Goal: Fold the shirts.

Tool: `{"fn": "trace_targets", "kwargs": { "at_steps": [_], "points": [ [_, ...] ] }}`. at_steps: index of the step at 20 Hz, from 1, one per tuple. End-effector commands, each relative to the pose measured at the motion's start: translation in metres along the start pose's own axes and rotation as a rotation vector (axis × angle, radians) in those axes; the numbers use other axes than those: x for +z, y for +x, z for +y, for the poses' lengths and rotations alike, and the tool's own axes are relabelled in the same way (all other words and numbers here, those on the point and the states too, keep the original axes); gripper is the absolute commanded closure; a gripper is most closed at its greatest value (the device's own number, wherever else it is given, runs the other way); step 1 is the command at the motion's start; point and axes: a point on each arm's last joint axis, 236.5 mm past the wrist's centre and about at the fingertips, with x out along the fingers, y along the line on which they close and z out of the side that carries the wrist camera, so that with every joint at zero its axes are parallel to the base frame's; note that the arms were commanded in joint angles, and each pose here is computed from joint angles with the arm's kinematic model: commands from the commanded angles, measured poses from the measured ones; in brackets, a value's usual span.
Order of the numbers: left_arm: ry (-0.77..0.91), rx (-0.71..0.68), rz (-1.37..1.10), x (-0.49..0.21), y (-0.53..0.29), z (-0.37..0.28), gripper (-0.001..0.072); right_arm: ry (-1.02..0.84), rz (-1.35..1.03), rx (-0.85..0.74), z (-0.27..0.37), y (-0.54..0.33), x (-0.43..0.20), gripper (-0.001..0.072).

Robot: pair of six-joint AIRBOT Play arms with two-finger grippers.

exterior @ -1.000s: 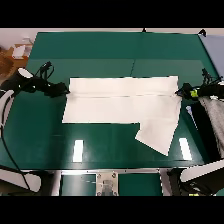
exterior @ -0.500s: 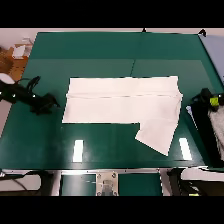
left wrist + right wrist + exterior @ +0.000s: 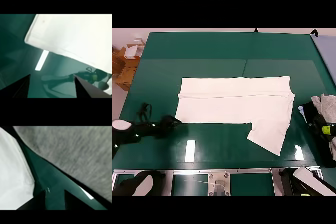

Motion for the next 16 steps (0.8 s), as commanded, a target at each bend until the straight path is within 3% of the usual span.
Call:
{"fn": "trace_targets", "kwargs": {
  "at_steps": [1,3,4,5,9,11,12,14,16],
  "points": [
    [-0.102,-0.038,-0.218,0.016,0.019,0.001,0.0095,0.058,-0.019,0.021,-0.002,0.016,-0.015,0.0421],
    [-0.096,-0.039,-0.334,0.032,0.022,-0.007,0.0119,0.074,-0.012,0.055,0.009,0.028,-0.023,0.0420],
    [-0.105,-0.035,-0.363,0.036,0.025,-0.009,0.0237,0.072,0.006,0.067,0.014,0.034,-0.029,0.0420],
    [-0.119,-0.018,-0.370,0.036,0.031,-0.006,0.0255,0.062,0.029,0.071,0.019,0.042,-0.036,0.0419],
    [-0.245,0.008,-0.272,0.026,0.060,0.000,0.0255,0.022,0.124,0.083,0.035,0.062,-0.058,0.0416],
    [-0.194,-0.007,-0.274,0.035,0.060,-0.013,0.0256,0.015,0.146,0.084,0.036,0.064,-0.063,0.0345],
    [-0.189,-0.014,-0.291,0.041,0.058,-0.018,0.0361,0.011,0.153,0.086,0.038,0.064,-0.065,0.0346],
    [-0.169,-0.018,-0.304,0.046,0.056,-0.022,0.0664,0.000,0.181,0.093,0.041,0.064,-0.073,0.0346],
    [-0.152,-0.018,-0.306,0.046,0.056,-0.023,0.0680,-0.003,0.218,0.102,0.043,0.062,-0.081,0.0346]
  ]
}}
